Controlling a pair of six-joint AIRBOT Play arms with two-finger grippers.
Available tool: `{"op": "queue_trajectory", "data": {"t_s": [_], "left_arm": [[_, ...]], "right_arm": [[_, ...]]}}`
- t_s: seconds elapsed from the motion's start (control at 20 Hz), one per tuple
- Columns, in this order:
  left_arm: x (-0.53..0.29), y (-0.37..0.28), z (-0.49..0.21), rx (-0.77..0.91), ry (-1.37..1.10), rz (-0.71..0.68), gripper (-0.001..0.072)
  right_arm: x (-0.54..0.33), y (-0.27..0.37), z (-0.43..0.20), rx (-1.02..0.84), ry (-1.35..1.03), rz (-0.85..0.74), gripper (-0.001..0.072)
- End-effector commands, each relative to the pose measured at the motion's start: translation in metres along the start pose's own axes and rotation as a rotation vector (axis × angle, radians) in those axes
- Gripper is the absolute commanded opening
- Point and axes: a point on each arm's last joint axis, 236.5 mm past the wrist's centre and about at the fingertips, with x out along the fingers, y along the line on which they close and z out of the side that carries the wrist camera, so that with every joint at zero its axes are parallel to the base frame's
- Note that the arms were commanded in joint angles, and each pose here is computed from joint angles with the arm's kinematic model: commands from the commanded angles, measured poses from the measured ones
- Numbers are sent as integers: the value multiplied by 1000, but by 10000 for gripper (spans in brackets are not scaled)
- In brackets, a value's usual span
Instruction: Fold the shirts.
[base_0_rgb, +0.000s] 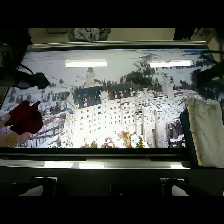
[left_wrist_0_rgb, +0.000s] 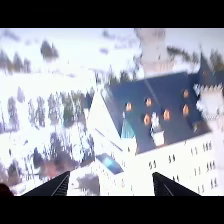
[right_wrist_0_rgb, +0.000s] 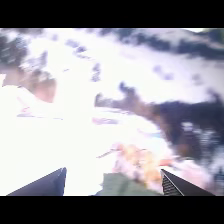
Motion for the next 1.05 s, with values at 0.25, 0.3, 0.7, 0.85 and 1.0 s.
{"op": "queue_trajectory", "data": {"t_s": [0.25, 0.3, 0.7, 0.85, 1.0], "left_arm": [[49, -20, -84, -12, 151, 19, 605], [49, -21, -82, -12, 145, 18, 605], [51, -20, -83, -12, 150, 19, 605], [51, -20, -83, -12, 150, 19, 605], [51, -20, -83, -12, 150, 19, 606]], "right_arm": [[57, 161, -77, -107, 469, 475, 685], [58, 159, -77, -109, 471, 470, 685], [58, 157, -79, -113, 476, 460, 686], [58, 157, -79, -113, 476, 460, 686], [58, 157, -79, -113, 476, 460, 686]]}}
